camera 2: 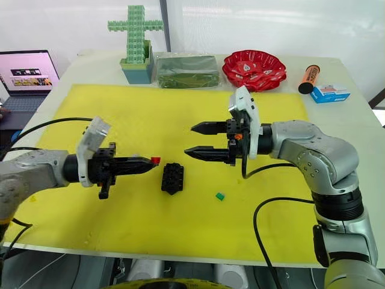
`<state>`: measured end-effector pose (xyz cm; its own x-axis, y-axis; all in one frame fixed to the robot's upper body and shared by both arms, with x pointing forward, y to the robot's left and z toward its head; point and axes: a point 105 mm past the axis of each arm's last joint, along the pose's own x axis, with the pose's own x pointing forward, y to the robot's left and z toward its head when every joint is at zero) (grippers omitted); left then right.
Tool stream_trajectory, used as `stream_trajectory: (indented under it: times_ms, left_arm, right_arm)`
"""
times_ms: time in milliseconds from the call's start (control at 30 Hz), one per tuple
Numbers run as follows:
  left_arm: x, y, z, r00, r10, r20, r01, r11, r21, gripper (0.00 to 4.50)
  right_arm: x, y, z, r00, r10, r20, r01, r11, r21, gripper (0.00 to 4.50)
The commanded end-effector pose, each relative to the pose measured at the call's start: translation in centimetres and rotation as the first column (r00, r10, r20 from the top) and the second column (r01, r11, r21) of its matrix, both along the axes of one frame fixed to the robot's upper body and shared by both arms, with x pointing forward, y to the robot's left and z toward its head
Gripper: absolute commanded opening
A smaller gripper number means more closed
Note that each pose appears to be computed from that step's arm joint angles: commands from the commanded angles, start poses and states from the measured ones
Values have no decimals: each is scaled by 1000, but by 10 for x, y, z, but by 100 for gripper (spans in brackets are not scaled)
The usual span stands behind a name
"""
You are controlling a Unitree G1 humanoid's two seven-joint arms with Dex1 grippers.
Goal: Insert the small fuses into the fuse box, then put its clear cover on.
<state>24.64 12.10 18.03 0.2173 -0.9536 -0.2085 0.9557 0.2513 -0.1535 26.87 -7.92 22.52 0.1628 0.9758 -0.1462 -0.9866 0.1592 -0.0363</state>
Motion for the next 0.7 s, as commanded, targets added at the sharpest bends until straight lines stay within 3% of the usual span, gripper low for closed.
stream_trajectory:
  times_ms: [33, 133, 233, 367, 700]
  left_arm:
    - [2, 4, -5, 990, -64, 125, 58, 997, 54, 0]
    - [4, 4, -5, 983, -73, 167, 68, 997, 38, 0]
    - [8, 3, -6, 972, -75, 222, 69, 997, 35, 0]
    - [16, 0, -9, 947, -71, 314, 64, 997, 32, 0]
    - [21, -6, -10, 905, -112, 410, 98, 994, 56, 0]
  right_arm:
    - [-3, 1, 5, 997, 9, 74, -8, 1000, -17, 286]
    - [-3, 2, 4, 993, 12, 117, -9, 1000, -29, 222]
    - [-5, 4, 0, 990, 23, 139, -16, 999, -50, 126]
    - [-10, 10, -11, 983, 49, 178, -32, 995, -98, 126]
    - [-8, 16, -20, 971, 91, 219, -60, 987, -147, 126]
